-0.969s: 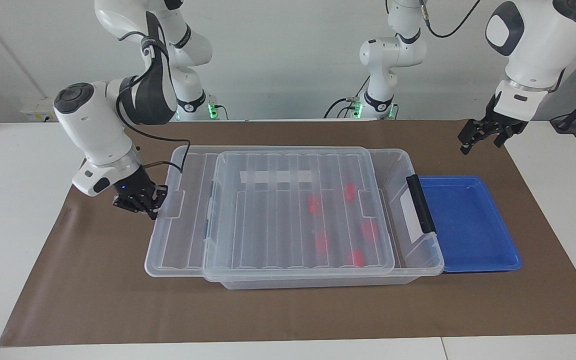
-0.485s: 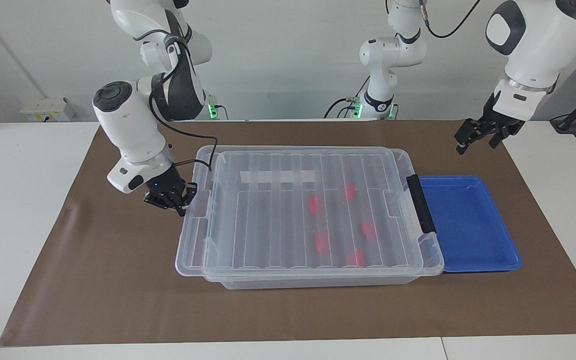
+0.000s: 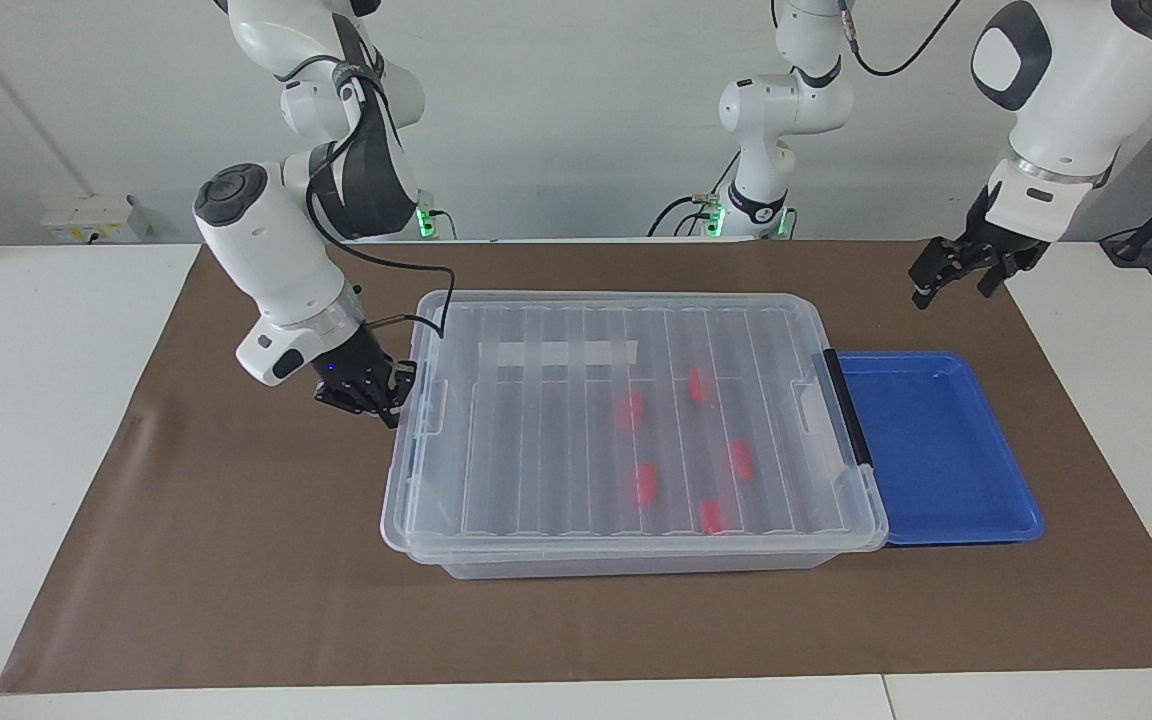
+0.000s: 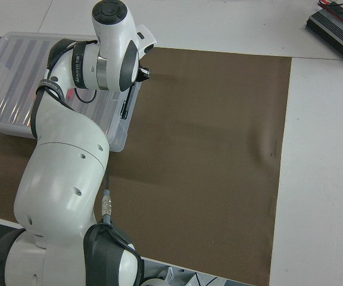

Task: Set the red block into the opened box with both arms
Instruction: 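Grasp the clear lid and slide it back over the box with the right gripper, then release the lid and withdraw the right gripper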

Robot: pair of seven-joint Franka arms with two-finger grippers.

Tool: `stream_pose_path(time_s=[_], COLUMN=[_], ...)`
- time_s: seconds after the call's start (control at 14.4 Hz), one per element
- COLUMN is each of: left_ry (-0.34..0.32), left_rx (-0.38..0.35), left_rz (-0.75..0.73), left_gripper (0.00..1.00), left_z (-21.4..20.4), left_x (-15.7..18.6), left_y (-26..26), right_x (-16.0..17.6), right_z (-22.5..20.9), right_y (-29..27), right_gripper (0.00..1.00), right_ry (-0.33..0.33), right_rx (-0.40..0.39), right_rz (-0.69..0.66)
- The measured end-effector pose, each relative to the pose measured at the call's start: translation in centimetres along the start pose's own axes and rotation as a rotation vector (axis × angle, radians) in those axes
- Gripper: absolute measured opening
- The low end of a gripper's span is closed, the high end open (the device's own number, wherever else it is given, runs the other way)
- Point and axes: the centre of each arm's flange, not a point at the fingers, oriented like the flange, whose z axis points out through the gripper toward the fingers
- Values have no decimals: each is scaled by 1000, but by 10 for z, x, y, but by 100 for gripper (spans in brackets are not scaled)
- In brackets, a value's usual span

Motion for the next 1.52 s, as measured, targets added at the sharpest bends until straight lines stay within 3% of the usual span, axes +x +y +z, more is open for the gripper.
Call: stream_pose_path(time_s=[0.35,0.42,0.55,0.76,1.04,1.25,1.52], left_ry=[0,0,0,-1,-1,-1,-1], left_rx=[0,0,0,0,-1,-1,-1], left_rz=[0,0,0,0,0,1,1], left_gripper=[100,100,100,100,100,100,100], left_z=[0,0,0,0,0,0,0], left_x=[0,0,0,0,0,0,0], left_y=[0,0,0,0,0,0,0], right_x=[0,0,3,6,-20,-54,-78], right_z=[0,-1,-5,-28,-92,-147,-176], right_y=[2,3,14,31,47,78,81], right_gripper=[1,7,28,60,100,100,100], right_ry=[0,1,10,52,2,-61,-144], right_rx=[-1,-2,-52,-216,-270,-280,-283], right_rz=[3,6,7,60,151,229,256])
